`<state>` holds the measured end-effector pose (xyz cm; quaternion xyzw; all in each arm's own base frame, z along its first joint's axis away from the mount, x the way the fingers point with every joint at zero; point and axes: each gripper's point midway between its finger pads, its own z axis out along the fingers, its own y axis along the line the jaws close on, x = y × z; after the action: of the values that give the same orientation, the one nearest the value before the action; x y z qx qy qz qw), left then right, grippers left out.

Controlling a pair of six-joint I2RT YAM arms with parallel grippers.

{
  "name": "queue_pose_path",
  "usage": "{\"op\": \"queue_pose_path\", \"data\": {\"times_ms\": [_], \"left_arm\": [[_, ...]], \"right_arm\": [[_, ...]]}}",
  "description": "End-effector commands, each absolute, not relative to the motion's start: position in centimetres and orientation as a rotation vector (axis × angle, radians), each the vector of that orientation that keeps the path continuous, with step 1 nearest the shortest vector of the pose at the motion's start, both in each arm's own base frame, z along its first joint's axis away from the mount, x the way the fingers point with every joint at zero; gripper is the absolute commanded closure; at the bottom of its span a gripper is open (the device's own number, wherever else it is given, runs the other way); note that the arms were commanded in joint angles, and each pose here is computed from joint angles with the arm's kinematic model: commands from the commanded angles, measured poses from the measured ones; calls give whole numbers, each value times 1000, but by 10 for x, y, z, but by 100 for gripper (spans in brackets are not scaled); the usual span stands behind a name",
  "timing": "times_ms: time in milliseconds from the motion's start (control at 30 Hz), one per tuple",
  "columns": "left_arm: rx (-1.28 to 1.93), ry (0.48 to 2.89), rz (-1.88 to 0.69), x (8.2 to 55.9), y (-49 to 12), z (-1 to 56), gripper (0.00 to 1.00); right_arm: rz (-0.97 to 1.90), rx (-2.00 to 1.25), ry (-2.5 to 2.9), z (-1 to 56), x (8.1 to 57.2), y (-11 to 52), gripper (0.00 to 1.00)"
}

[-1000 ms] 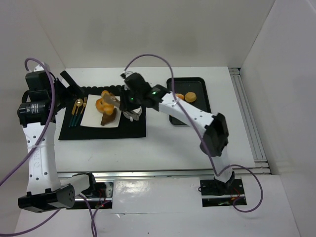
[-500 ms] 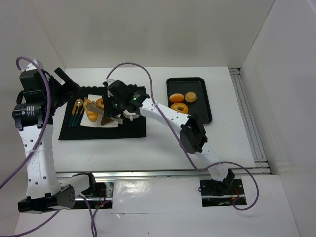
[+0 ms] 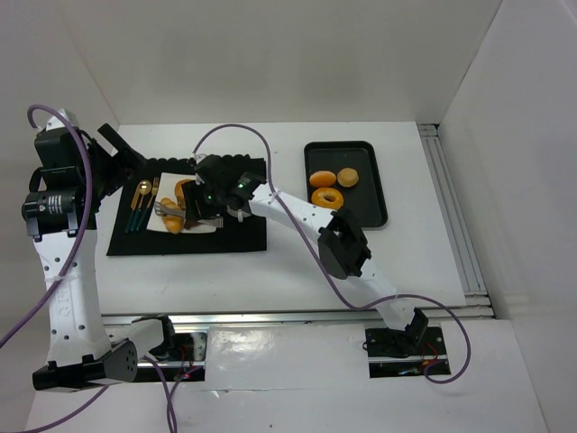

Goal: Place the bread

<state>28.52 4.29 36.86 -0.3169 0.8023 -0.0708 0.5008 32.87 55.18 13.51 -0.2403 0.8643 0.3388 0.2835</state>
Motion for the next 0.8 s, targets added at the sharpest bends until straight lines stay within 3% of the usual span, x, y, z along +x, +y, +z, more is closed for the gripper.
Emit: {"op": "queue_pose_path", "data": {"times_ms": [0,233,433,767], "left_arm": [[-754,1897,-157,281,46,380,0],[-754,1897,-157,281,46,380,0],[-754,1897,-157,281,46,380,0],[-762,1882,-138,279,49,385,0]], "right_arm": [[1005,-616,2159,203,331,560,37],[1074,-593,2027,275,325,552,35],[1038,-549,1997,297,331,528,37],[678,-196,2029,312,370,353,40]]}}
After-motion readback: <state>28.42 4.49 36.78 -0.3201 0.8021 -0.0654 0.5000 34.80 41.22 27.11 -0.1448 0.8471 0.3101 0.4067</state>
